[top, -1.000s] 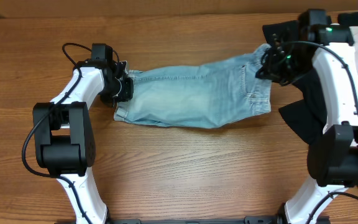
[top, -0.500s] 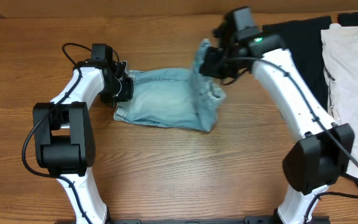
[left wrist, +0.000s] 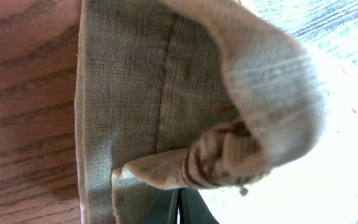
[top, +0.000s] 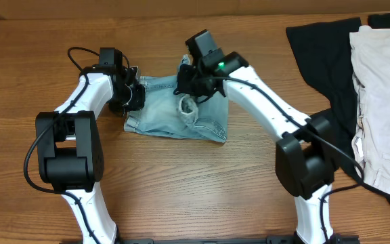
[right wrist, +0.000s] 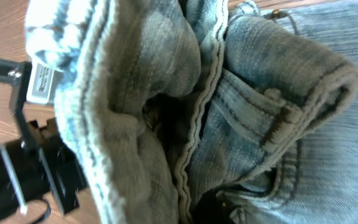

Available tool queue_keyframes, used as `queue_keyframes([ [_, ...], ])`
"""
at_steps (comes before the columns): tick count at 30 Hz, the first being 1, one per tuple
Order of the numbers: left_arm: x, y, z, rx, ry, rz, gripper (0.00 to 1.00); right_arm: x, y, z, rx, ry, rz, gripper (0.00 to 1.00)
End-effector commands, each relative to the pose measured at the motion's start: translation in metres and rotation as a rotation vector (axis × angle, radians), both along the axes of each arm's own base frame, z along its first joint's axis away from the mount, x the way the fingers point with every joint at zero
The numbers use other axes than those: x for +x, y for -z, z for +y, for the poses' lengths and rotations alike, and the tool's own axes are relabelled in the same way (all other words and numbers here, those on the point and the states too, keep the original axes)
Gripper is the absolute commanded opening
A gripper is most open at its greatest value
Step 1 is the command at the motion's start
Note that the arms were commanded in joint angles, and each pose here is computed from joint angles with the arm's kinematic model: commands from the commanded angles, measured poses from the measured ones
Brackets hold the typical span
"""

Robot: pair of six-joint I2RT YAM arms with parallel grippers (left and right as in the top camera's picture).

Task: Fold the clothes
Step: 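Fold the waistband end leftward over the hem end with the right gripper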

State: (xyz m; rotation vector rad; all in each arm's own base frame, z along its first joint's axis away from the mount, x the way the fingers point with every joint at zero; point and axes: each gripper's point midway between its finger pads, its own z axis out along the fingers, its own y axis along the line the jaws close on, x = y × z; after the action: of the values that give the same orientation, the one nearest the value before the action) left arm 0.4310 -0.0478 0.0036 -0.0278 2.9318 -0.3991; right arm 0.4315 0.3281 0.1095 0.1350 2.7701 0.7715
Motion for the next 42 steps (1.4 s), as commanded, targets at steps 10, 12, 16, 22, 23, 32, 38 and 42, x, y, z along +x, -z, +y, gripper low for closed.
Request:
queue_keyframes([
  [10,-0.012,0.010,-0.002,0.004,-0.010,0.044,0.04,-0.002,-0.059,0.060,0.252,-0.097,-0.066,0.04],
  [12,-0.012,0.010,-0.002,0.003,-0.010,0.044,0.04,-0.005,-0.064,0.062,0.264,-0.110,-0.057,0.04],
  [16,-0.013,0.010,-0.002,0.003,-0.010,0.045,0.04,-0.010,-0.064,0.067,0.272,-0.121,-0.050,0.04],
  [22,-0.013,0.010,-0.002,0.004,-0.009,0.046,0.04,-0.007,-0.053,0.072,0.195,-0.064,-0.091,0.04],
  [23,-0.013,0.010,-0.002,0.004,-0.009,0.048,0.04,-0.007,-0.053,0.073,0.188,-0.061,-0.097,0.04],
  [32,-0.018,-0.015,0.008,0.056,-0.034,0.122,0.44,-0.003,-0.056,0.075,0.192,-0.054,-0.127,0.04],
  [38,-0.010,-0.054,0.032,0.183,-0.151,0.147,0.61,-0.003,-0.056,0.075,0.190,-0.052,-0.129,0.04],
  [42,-0.003,-0.079,0.035,0.194,-0.202,0.135,0.68,-0.003,-0.056,0.075,0.190,-0.052,-0.129,0.04],
])
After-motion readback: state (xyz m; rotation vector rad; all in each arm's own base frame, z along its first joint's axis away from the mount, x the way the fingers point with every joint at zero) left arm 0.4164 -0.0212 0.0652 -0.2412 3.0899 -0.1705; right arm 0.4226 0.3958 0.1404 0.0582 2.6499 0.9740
